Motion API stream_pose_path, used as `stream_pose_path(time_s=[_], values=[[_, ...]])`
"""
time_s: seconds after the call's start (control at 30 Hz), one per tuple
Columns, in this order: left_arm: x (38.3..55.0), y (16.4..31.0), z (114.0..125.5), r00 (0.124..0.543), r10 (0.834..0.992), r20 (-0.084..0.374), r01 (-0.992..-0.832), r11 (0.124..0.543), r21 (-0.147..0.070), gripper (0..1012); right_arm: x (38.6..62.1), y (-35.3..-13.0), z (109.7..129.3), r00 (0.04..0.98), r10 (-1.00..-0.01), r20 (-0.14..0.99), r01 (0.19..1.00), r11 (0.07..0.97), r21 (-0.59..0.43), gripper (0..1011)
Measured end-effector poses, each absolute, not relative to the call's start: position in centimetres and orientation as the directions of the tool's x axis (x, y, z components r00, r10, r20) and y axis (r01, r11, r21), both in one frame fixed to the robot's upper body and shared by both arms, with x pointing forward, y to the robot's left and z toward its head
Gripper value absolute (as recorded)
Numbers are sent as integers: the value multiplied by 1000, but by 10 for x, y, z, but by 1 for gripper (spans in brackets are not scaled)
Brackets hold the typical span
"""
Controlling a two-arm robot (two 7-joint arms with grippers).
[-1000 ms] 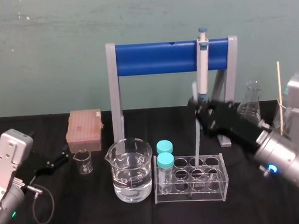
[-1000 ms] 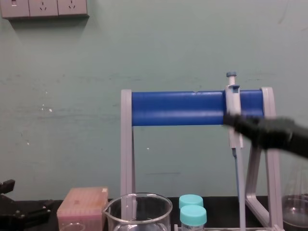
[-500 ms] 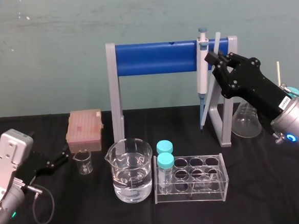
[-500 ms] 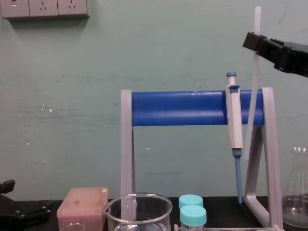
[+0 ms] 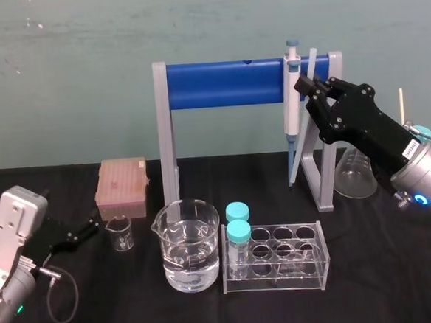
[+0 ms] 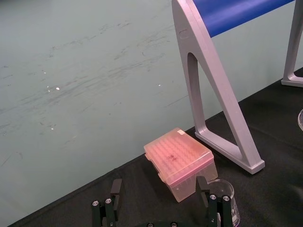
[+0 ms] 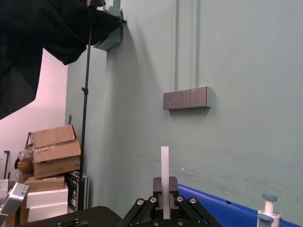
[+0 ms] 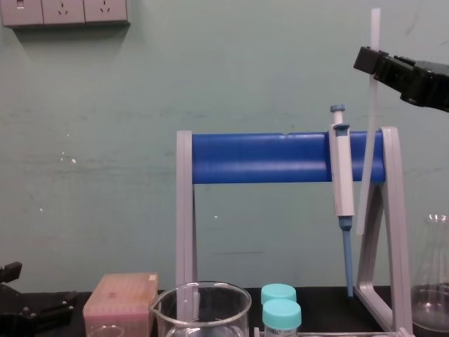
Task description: Pick up the stirring rod with one hand, then place it down.
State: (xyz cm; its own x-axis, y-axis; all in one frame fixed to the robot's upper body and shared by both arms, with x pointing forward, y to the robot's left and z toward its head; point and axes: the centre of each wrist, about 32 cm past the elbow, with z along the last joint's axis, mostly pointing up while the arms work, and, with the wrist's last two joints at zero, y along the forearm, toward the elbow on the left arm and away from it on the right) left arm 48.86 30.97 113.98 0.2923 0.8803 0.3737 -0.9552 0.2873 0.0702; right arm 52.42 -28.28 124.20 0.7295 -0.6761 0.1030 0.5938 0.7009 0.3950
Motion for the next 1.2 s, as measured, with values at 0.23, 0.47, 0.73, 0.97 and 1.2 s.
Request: stream_pose_path(time_s=[0.23, 0.47, 0.73, 0.97, 1.2], values=[[489, 310, 1140, 292, 880, 374, -955, 287, 70, 1000, 525, -283, 1241, 731, -675, 100, 595, 703, 391, 69], [489, 310, 1140, 292, 880, 374, -955, 287, 70, 1000, 526, -283, 1240, 731, -675, 101, 596, 704, 385, 69], [489, 310, 1140, 292, 880, 374, -955, 287, 70, 1000, 527, -282, 1239, 730, -676, 104, 599, 705, 379, 69], [489, 310, 1140, 292, 880, 374, -955, 287, 70, 1000, 527, -282, 1238, 729, -677, 103, 601, 705, 376, 69], [489, 310, 1140, 292, 880, 374, -955, 287, 70, 1000, 526, -282, 1237, 730, -676, 100, 602, 705, 374, 69]])
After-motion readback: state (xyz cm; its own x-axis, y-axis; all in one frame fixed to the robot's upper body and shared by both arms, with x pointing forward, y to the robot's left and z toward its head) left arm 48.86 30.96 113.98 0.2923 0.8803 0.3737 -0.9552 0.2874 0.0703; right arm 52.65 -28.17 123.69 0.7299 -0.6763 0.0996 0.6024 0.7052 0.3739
